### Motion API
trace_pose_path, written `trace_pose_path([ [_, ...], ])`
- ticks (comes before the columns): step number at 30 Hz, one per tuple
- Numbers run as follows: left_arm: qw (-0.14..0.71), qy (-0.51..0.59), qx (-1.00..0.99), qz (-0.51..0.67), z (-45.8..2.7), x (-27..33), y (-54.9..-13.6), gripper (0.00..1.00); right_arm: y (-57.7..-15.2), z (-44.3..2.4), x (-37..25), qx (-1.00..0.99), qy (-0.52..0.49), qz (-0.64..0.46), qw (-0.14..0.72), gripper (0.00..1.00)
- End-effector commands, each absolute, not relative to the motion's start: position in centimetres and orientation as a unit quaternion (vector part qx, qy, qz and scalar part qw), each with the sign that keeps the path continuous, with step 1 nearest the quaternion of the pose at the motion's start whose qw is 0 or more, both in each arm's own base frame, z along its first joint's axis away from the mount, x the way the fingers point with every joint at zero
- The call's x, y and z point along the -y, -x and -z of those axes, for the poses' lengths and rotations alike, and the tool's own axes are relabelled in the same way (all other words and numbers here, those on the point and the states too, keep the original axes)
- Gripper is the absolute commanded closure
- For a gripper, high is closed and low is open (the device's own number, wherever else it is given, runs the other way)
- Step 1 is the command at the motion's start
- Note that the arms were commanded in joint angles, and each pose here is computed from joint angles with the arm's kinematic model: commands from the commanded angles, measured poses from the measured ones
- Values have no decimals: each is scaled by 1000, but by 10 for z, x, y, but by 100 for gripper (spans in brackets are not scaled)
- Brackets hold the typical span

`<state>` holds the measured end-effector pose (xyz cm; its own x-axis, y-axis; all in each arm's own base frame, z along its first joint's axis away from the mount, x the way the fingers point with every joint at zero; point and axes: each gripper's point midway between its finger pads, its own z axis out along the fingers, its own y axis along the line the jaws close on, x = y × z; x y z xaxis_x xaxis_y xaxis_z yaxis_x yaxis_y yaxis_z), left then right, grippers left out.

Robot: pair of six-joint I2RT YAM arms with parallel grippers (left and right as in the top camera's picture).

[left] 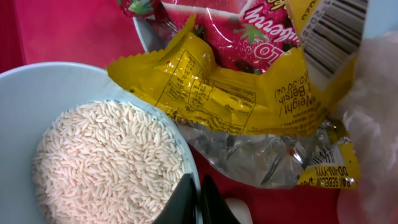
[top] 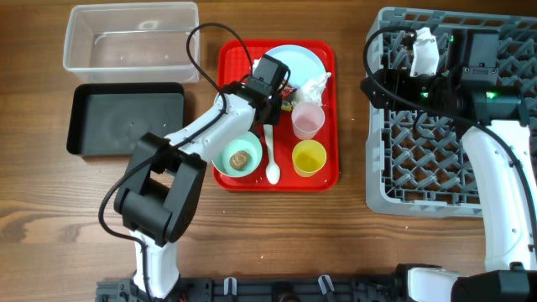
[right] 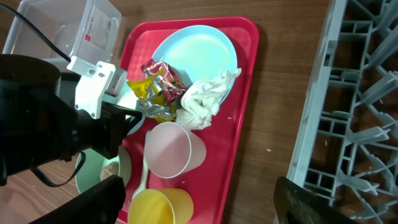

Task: Sort waste into correct bins and load items into the dishwasher rack
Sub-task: 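Grasp the blue bowl of rice with the left gripper and lift, then tip the blue bowl over the black tray to pour out rice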

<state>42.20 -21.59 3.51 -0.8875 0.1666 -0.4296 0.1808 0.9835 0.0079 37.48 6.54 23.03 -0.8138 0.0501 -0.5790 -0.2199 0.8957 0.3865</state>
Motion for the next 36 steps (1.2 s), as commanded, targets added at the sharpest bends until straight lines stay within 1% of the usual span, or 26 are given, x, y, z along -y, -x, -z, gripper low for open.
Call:
trace_pose_path([
  [1,243,-86,-966,26,-64,218,-430,96,-379,-231,-65,-927,44,-217,303,21],
  [4,277,-82,-957,41,-107,220,-432,96,-379,-231,-65,-927,45,-217,303,22],
  [8,297,-63,-951,53,-144,212,-424,96,-379,-231,-65,-927,45,-217,304,22],
  [12,306,4,-950,65,-177,181,-417,96,-378,-231,-65,-927,45,-217,303,22],
  [15,285,61,-955,62,-190,141,-405,96,-379,-231,-65,-927,45,-217,303,22],
  [19,229,131,-963,53,-186,76,-388,96,-379,-231,-65,-927,44,-217,303,22],
  [20,208,157,-963,65,-182,55,-384,96,-378,-231,-65,-927,44,-217,302,22],
  [22,194,180,-960,89,-180,31,-383,96,-378,-231,-65,-927,44,-218,301,22],
  [25,186,196,-954,128,-178,1,-382,96,-378,-231,-65,-927,44,-217,301,22],
  [29,174,212,-944,183,-162,-32,-377,96,-378,-231,-65,-928,44,-217,301,22],
  [34,193,226,-911,287,-158,-62,-389,96,-378,-231,-65,-927,46,-216,302,22],
  [36,191,237,-898,317,-148,-73,-394,96,-378,-231,-64,-928,45,-215,302,22],
])
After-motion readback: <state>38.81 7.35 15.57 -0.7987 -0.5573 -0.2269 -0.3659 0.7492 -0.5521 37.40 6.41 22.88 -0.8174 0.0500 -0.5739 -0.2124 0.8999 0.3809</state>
